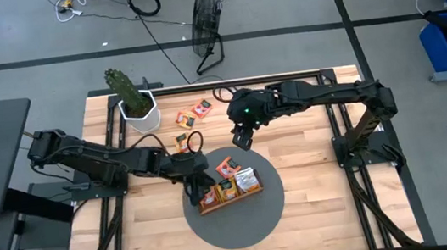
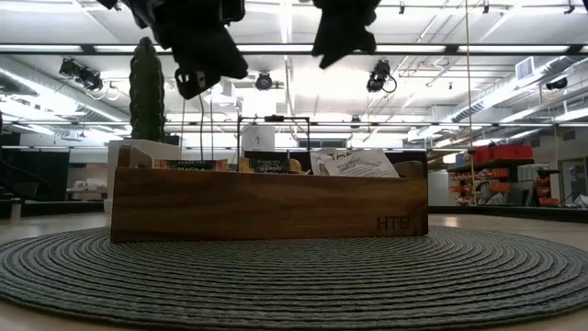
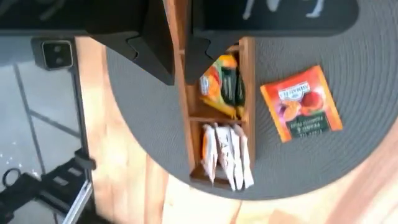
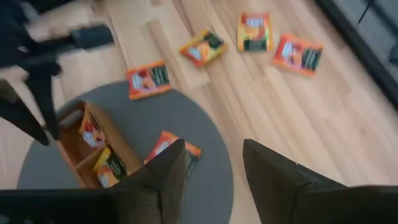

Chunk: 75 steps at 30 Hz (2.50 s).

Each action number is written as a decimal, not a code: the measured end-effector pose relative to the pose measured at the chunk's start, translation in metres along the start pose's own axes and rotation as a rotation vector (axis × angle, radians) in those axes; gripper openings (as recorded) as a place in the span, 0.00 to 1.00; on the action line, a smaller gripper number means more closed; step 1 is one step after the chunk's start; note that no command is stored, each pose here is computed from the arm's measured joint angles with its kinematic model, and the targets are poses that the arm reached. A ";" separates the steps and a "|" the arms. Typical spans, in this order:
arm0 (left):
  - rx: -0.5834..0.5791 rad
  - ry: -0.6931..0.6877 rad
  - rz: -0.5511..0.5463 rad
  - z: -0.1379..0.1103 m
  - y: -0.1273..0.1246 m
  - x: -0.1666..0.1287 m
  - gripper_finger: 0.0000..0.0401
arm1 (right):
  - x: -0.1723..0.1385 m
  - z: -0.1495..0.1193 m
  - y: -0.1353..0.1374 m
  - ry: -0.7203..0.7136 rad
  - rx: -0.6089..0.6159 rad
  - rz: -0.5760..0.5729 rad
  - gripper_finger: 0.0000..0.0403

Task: Pick & Place Tea
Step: Put the bottom left orange tea bag into the left section of the wooden organizer

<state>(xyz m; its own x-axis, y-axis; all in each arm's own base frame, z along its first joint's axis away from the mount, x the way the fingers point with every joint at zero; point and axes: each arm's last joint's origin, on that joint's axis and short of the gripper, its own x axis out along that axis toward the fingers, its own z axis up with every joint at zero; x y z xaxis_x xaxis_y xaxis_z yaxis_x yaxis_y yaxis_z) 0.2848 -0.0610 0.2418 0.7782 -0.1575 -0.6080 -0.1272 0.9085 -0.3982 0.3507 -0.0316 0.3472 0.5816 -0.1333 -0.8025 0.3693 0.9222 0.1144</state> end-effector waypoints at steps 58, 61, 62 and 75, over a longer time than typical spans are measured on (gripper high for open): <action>-0.138 0.143 0.361 -0.107 0.131 -0.025 0.45 | 0.009 0.000 0.005 -0.032 0.004 0.085 0.42; -0.053 0.129 0.303 -0.103 0.130 -0.022 0.45 | 0.009 -0.001 0.005 -0.027 0.004 0.083 0.42; -0.041 0.118 0.286 -0.102 0.129 -0.021 0.45 | 0.009 -0.001 0.005 -0.027 0.004 0.083 0.42; 0.108 0.191 0.314 -0.098 0.137 -0.012 0.45 | 0.028 -0.018 0.003 0.048 0.062 0.061 0.42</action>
<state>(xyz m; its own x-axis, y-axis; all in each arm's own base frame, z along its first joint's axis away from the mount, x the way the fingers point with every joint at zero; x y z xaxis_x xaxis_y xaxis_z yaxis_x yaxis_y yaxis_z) 0.1977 0.0276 0.1266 0.5817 0.0744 -0.8100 -0.2675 0.9579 -0.1041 0.3551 -0.0264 0.3145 0.5696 -0.0590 -0.8198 0.3795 0.9036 0.1986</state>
